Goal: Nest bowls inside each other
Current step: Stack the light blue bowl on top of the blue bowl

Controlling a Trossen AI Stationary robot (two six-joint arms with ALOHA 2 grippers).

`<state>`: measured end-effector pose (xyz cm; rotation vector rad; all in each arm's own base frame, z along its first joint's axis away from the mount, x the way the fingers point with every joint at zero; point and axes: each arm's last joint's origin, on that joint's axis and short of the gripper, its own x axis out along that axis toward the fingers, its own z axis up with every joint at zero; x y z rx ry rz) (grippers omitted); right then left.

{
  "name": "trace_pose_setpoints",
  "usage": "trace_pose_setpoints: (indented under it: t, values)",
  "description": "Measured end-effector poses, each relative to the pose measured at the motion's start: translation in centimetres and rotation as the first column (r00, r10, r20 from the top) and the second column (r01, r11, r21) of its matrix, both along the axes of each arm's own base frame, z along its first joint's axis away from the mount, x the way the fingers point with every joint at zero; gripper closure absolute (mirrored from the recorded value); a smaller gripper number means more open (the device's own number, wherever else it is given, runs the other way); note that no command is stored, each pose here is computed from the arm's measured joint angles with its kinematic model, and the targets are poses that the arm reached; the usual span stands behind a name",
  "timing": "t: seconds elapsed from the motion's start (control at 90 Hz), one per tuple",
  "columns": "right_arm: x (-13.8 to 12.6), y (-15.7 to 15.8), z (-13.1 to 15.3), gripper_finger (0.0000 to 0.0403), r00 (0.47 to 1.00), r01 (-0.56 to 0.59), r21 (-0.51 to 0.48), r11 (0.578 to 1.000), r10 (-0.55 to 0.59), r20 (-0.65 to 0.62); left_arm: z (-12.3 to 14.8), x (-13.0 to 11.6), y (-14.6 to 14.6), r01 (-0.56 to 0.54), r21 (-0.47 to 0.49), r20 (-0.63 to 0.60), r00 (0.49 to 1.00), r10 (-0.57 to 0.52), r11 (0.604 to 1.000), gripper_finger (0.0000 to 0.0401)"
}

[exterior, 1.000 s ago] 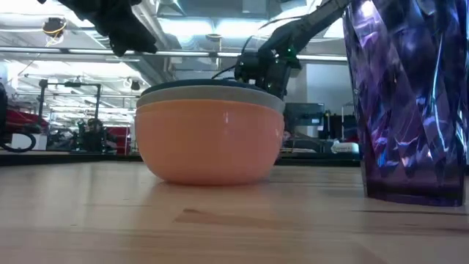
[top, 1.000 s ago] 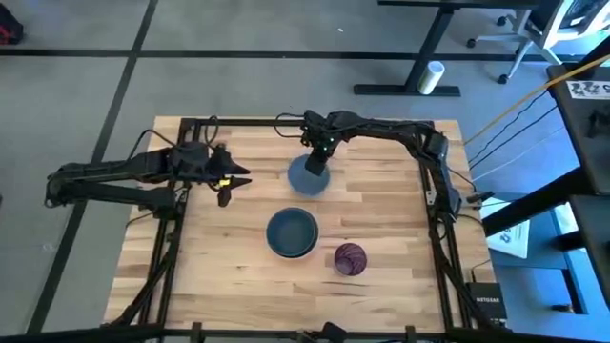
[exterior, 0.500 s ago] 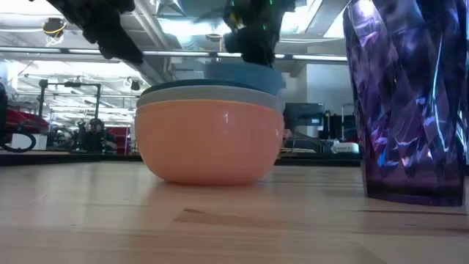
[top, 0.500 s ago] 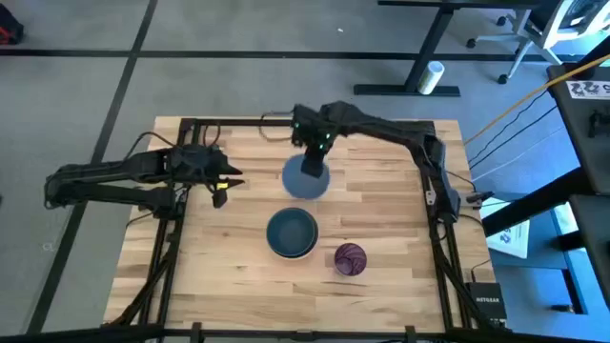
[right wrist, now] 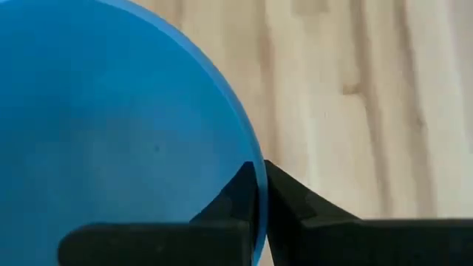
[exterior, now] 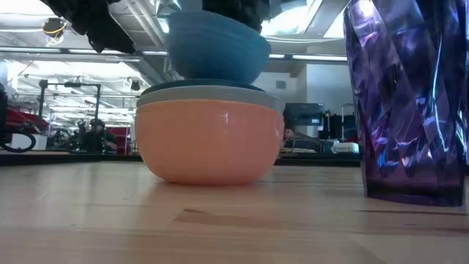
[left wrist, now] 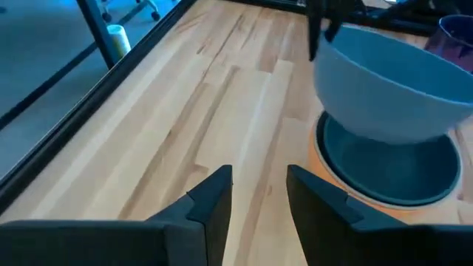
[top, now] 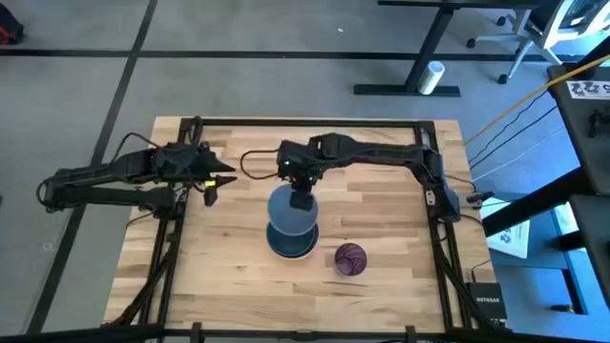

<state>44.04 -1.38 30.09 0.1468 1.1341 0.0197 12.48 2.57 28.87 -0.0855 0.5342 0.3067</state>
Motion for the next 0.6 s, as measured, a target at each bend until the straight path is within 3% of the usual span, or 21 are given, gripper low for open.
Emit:
trace_pose_setpoints:
  t: [0.289, 0.6]
  values:
    - [1.3, 3.7, -3.5, 0.0403, 0.993, -0.061, 0.029, 0.998, 0.064, -0.097, 0.0, 0.0, 0.0, 0.000, 0.000, 0.000, 1.000, 0.000, 1.000, 0.0287]
    - [1.3, 2.9, -4.5, 0.0403, 0.987, -0.062, -0.012, 0.998, 0.059, -0.151, 0.0, 0.0, 0.0, 0.001, -0.001, -0.004, 1.000, -0.001, 1.000, 0.0287]
